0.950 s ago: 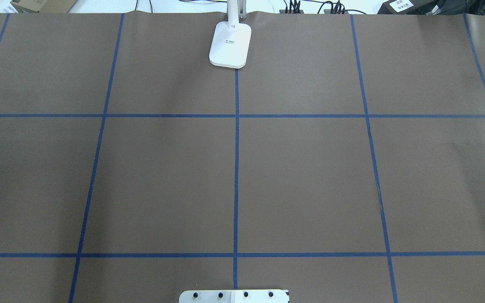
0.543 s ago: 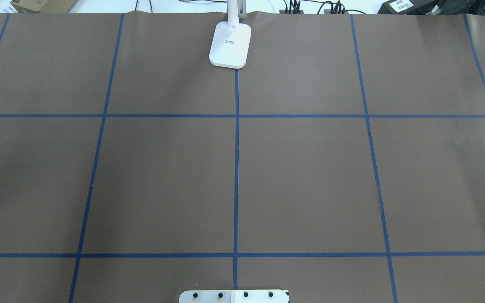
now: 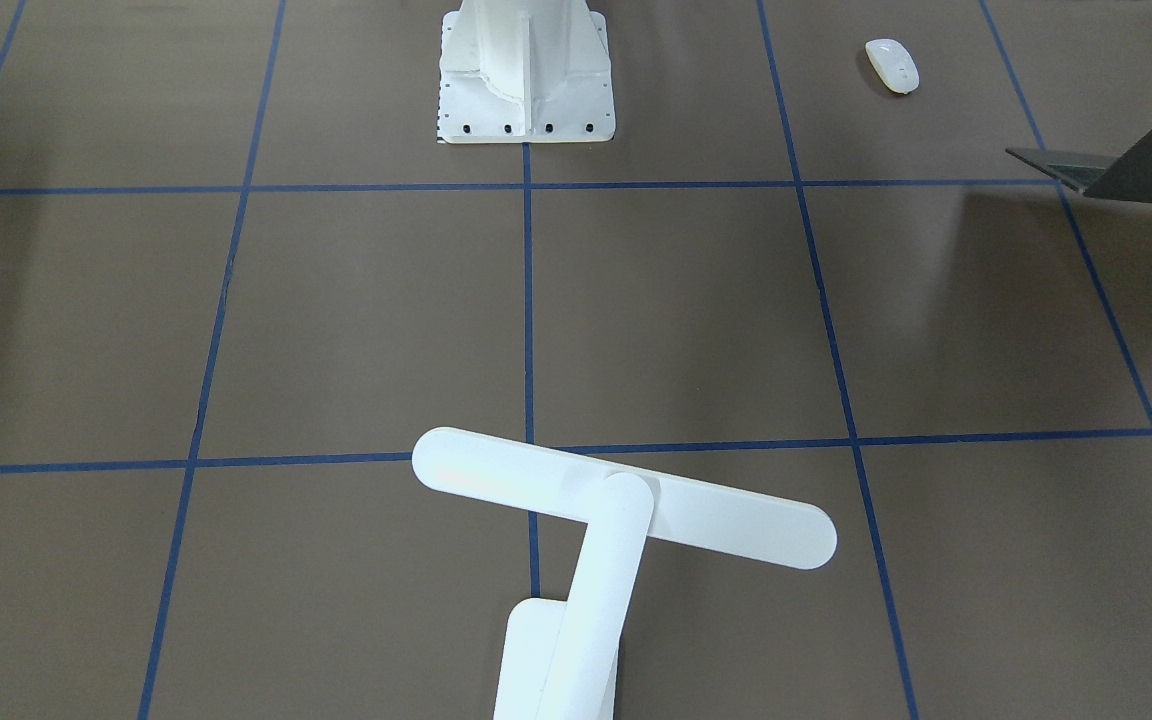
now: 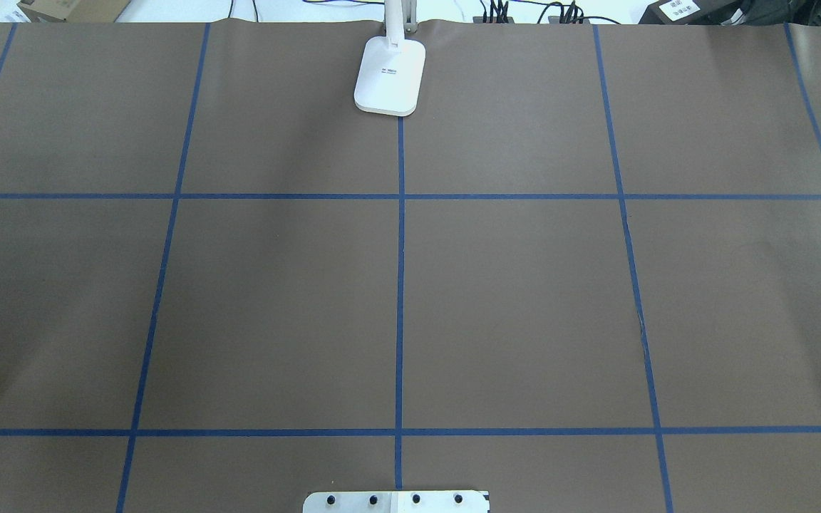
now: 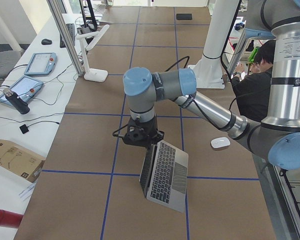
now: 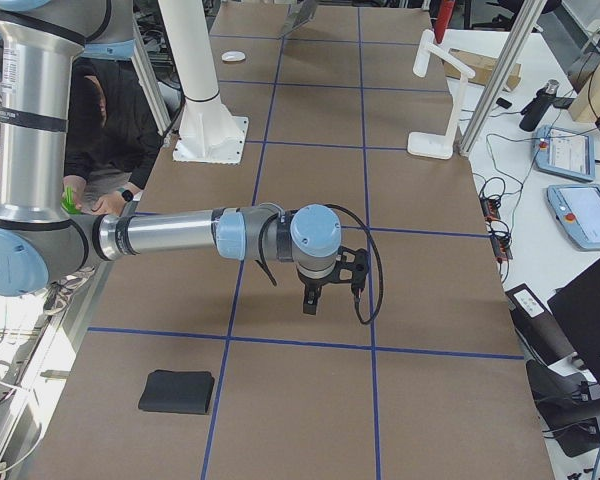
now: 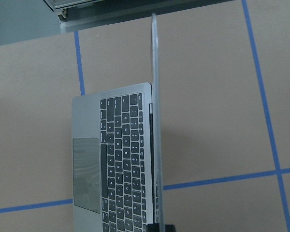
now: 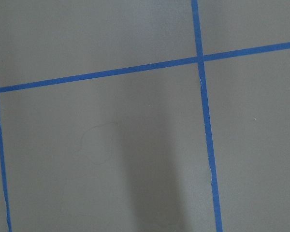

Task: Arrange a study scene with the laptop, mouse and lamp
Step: 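Move the laptop with the left gripper toward the white lamp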

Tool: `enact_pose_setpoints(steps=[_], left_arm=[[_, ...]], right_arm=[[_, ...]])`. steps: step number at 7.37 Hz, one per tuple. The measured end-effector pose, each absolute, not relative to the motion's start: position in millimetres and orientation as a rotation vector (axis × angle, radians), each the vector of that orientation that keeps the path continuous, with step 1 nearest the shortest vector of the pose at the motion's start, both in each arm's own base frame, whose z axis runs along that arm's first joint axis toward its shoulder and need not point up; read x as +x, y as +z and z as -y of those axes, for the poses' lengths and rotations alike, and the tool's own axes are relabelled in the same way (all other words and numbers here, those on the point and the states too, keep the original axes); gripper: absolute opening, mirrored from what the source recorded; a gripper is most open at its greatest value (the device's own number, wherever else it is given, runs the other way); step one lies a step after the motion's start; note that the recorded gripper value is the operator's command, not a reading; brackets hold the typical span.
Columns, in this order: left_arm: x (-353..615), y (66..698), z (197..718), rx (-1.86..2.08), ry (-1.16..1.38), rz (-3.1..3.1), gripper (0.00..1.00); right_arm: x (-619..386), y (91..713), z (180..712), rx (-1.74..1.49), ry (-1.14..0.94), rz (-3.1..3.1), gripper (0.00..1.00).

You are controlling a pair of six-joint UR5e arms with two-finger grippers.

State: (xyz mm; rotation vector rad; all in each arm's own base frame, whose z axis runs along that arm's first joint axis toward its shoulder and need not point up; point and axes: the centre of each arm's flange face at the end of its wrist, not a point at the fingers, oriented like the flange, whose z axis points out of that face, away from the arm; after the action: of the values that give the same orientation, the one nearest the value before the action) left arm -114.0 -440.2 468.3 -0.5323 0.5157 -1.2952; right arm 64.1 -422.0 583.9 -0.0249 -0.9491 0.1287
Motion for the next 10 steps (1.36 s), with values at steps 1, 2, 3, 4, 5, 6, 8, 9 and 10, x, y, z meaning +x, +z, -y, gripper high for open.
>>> enact_pose_setpoints(steps=[1,2,3,4,5,6,8,9,10], left_arm=[[-76.4,424.3,473.2,-0.547,-1.285,-0.517,0.0],[-34.6,382.2,500.3,-0.571,-1.283,-0.531,0.0],[7.3,344.3,522.1,-0.601,-1.295,-0.541,0.0],[47.7,310.7,541.3,-0.63,-1.315,-0.536,0.0],[82.3,281.3,560.2,-0.654,-1.338,-0.525,0.0],[109.4,258.5,577.9,-0.673,-1.364,-0.514,0.0],[166.4,225.5,603.2,-0.707,-1.415,-0.491,0.0],[194.3,209.4,611.9,-0.724,-1.435,-0.476,0.0],[217.5,192.7,617.9,-0.739,-1.453,-0.462,0.0]], right_arm=[[64.4,580.3,423.6,-0.017,0.125,0.945,0.99],[64.7,576.2,426.9,-0.007,0.12,0.94,0.99],[65.0,573.0,430.7,0.0,0.117,0.935,0.99],[65.2,570.4,434.5,0.005,0.114,0.932,0.99],[65.5,569.0,436.8,0.008,0.113,0.929,0.99],[65.6,568.7,437.5,0.008,0.114,0.927,0.99],[65.6,568.4,438.2,0.003,0.125,0.924,0.99],[65.4,568.7,438.3,0.0,0.129,0.924,0.99],[65.3,569.6,438.2,-0.003,0.132,0.924,0.99]])
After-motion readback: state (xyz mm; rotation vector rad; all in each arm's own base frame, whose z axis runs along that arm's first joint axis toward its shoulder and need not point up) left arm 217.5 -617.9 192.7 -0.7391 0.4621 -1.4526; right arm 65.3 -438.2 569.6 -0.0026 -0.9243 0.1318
